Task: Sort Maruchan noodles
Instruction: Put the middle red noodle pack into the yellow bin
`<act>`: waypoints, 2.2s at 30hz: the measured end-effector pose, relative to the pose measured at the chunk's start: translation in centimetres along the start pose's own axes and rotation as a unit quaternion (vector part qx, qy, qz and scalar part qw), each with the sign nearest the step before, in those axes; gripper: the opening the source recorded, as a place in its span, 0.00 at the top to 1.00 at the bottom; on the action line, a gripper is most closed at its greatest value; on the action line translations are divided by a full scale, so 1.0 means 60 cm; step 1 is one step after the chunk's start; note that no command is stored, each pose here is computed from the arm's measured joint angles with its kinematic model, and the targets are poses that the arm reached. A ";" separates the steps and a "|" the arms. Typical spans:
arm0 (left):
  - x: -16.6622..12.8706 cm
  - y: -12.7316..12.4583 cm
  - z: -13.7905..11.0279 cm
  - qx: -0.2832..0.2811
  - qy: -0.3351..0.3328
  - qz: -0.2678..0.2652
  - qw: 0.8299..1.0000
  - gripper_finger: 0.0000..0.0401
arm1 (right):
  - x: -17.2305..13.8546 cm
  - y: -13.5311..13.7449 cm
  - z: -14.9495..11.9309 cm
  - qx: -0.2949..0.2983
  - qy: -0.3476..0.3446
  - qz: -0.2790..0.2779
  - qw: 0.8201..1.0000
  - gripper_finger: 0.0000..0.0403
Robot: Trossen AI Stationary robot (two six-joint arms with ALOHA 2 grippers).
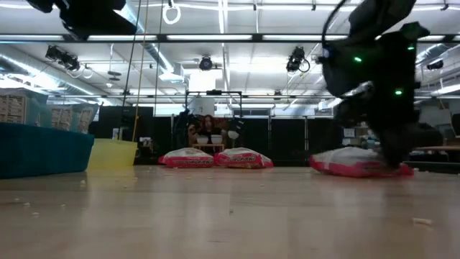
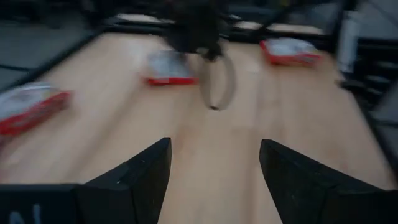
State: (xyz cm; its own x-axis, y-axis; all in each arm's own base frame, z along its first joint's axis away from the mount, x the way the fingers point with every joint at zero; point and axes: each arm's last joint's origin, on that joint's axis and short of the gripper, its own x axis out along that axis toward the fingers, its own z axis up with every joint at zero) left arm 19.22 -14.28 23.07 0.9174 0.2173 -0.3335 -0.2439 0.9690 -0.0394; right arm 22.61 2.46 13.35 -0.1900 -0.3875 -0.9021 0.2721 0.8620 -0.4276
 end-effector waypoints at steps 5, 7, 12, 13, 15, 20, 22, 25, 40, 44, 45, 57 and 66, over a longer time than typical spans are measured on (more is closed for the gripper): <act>0.040 -0.014 0.013 0.028 -0.017 -0.084 0.996 0.38 | -0.030 0.022 0.061 0.010 -0.131 0.116 0.984 0.77; 0.063 -0.020 0.013 0.038 -0.037 -0.087 0.995 0.38 | -0.051 0.032 0.080 -0.001 -0.182 0.145 0.972 0.77; 0.135 -0.018 -0.018 0.059 -0.011 -0.045 0.997 0.38 | -0.100 0.053 0.091 -0.013 -0.231 0.167 0.959 0.77; 0.148 -0.017 -0.021 0.061 -0.005 -0.037 0.997 0.38 | -0.109 0.058 0.088 -0.015 -0.231 0.168 0.958 0.77; 0.177 -0.017 -0.026 0.070 0.010 -0.016 0.997 0.38 | -0.128 0.071 0.080 -0.022 -0.235 0.171 0.957 0.77; 0.247 -0.035 -0.016 0.138 0.035 0.014 0.990 0.38 | -0.187 0.102 0.036 -0.033 -0.273 0.136 0.952 0.77; 0.269 -0.043 -0.020 0.175 0.052 0.029 0.983 0.38 | -0.217 0.110 0.010 -0.031 -0.303 0.126 0.944 0.77; 0.299 -0.055 -0.029 0.213 0.061 0.060 0.973 0.38 | -0.259 0.115 -0.038 -0.020 -0.351 0.131 0.927 0.77; 0.444 -0.003 -0.068 0.268 0.112 0.137 0.947 0.38 | -0.326 0.144 -0.174 -0.010 -0.452 0.221 0.864 0.77; 0.467 0.016 -0.076 0.289 0.124 0.105 0.943 0.39 | -0.321 0.154 -0.175 -0.016 -0.445 0.221 0.868 0.77; 0.471 0.021 -0.078 0.288 0.128 0.092 0.945 0.39 | -0.320 0.155 -0.175 -0.018 -0.443 0.221 0.869 0.77; 0.488 0.059 -0.083 0.285 0.151 0.086 0.943 0.89 | -0.318 0.153 -0.165 -0.015 -0.437 0.218 0.873 0.77; 0.486 0.066 0.009 0.273 0.253 0.152 0.916 0.98 | -0.318 0.153 -0.165 -0.014 -0.436 0.220 0.873 0.77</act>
State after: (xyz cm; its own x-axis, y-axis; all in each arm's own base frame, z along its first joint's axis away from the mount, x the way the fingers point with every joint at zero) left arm 45.16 -4.04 13.72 0.5365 0.5382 -0.6500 -0.1437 0.8172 0.5581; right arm 19.37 21.02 27.18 0.7204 -0.1088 -0.6850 0.1132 0.9928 -0.0386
